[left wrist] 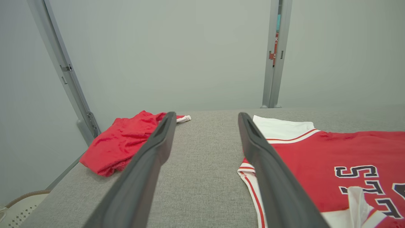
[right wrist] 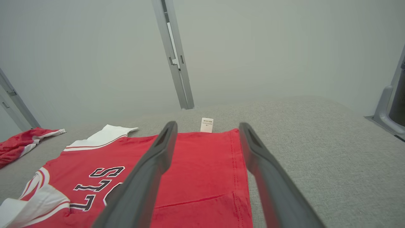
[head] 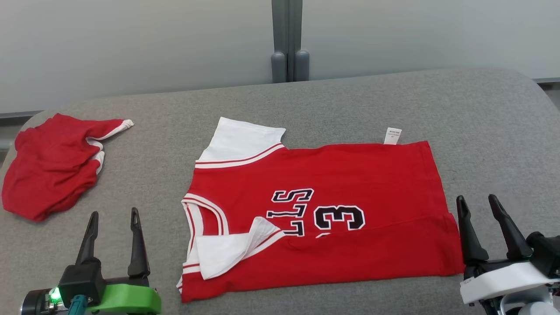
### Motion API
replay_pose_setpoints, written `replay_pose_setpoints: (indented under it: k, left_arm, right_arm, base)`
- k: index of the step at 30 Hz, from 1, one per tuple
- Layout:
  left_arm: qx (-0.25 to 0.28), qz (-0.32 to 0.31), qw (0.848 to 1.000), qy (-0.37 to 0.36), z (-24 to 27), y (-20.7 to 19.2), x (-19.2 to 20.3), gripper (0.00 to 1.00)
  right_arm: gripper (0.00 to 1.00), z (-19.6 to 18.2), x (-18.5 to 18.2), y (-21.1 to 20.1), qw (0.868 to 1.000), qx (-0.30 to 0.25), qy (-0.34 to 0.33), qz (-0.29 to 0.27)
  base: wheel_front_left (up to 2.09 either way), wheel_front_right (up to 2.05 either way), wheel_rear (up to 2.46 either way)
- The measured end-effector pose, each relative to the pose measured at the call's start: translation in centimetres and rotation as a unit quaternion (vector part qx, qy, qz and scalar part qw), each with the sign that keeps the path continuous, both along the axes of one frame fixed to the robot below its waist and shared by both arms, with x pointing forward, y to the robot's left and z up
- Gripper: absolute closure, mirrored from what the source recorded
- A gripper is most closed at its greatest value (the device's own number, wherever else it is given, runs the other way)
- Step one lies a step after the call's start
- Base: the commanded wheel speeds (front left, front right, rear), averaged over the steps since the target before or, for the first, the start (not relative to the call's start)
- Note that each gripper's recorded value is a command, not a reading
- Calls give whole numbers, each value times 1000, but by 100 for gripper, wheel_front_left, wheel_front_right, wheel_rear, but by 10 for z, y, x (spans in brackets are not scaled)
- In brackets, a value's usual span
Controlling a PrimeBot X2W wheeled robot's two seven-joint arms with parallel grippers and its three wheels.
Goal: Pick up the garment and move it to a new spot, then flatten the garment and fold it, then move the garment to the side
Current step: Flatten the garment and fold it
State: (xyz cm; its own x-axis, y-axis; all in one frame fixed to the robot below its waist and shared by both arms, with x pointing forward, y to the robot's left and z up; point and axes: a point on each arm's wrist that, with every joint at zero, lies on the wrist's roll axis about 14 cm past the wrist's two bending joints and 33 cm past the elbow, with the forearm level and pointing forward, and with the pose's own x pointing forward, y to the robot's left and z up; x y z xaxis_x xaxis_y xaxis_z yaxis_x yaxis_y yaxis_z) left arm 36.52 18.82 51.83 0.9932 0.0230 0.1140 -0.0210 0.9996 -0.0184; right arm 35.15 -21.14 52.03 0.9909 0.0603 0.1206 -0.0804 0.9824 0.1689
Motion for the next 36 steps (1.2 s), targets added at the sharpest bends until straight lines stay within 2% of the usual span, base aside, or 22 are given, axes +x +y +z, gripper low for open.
replay_pose_setpoints:
  k: [6, 15, 28, 31, 36]
  left_arm:
    - [13, -2, 1000, 8, -5, 6, -3, 0]
    - [11, -3, 1000, 29, -19, 8, -7, 0]
    - [11, -1, 999, 39, -25, 10, -7, 0]
    - [11, -15, 999, 39, -25, 5, 2, 0]
    - [32, -55, 998, 8, 0, -8, 44, 0]
  right_arm:
    - [0, -3, -8, 10, 1000, -16, 3, 7]
    - [0, -15, -9, 25, 1000, -13, 19, 20]
    - [0, -25, -11, 25, 999, -19, 34, 19]
    - [0, -25, -5, 23, 999, -26, 34, 22]
    - [0, -4, 29, 8, 998, -64, 16, 22]
  base:
    - [0, 0, 0]
    - [0, 0, 0]
    - [0, 0, 0]
    - [0, 0, 0]
    - [0, 0, 0]
